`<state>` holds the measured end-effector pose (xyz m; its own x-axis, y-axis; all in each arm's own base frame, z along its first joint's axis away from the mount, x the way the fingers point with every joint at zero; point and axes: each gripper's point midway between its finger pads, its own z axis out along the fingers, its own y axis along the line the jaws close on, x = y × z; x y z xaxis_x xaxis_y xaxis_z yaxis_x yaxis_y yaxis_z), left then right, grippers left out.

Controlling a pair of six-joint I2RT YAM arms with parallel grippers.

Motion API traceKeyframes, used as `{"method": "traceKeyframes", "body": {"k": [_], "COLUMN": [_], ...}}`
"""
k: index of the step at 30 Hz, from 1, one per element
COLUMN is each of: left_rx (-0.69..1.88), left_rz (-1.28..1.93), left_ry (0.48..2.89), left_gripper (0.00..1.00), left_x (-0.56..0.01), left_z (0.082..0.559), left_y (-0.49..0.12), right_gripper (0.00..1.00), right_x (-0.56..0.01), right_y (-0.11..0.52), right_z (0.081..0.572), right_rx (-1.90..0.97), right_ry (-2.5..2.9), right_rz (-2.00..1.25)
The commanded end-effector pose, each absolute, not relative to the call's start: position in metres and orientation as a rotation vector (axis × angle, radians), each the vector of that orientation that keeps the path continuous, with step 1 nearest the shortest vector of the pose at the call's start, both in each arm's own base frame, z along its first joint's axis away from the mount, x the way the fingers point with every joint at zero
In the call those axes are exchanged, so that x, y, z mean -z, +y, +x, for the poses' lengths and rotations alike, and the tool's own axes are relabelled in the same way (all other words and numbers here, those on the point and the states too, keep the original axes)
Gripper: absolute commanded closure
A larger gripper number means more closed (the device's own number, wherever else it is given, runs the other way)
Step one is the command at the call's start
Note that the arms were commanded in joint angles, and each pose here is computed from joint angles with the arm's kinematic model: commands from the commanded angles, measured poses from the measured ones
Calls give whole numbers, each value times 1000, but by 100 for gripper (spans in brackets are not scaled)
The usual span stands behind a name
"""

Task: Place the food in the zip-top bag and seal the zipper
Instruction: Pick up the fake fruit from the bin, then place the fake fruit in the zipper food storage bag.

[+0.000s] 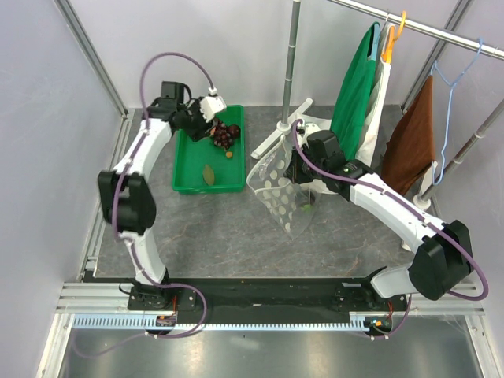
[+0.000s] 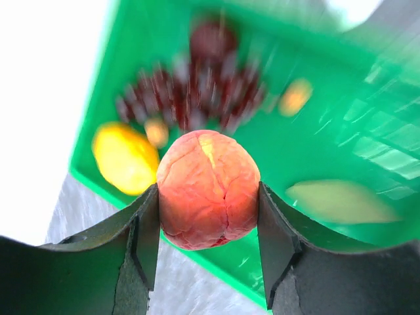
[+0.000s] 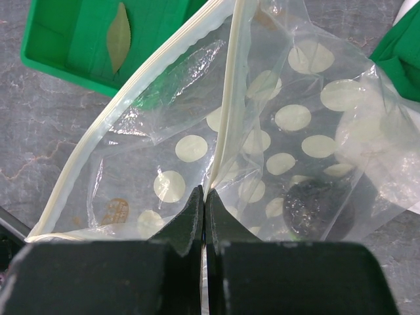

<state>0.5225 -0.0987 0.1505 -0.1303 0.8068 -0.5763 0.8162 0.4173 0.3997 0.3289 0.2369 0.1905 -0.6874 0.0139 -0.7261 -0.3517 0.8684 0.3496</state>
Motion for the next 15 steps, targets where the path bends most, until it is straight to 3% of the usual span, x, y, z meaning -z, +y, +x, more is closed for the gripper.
{"method": "traceKeyframes", "body": {"k": [1,2,7,15], "left_rx": [534,587,903,1153], "left_rz": [1218,1211,1243,1233], "left_ry": [1643,1585,1513,1611], "left_gripper": [60,60,60,59], "left_x": [-281,-306,-323,-293], "left_z": [436,415,341,308], "left_y": [-172,-179,-239,-303], "right_gripper": [100,100,100,100], "right_x": [-210,-210,-212,-232], "right_y": [242,242,243,239], "right_z": [326,324,321,319], "right_rx": [-679,-686,-712,-743], "right_ry": [2223,2227,2230,2190], "right_rz": [-226,-222,-211,-196]}}
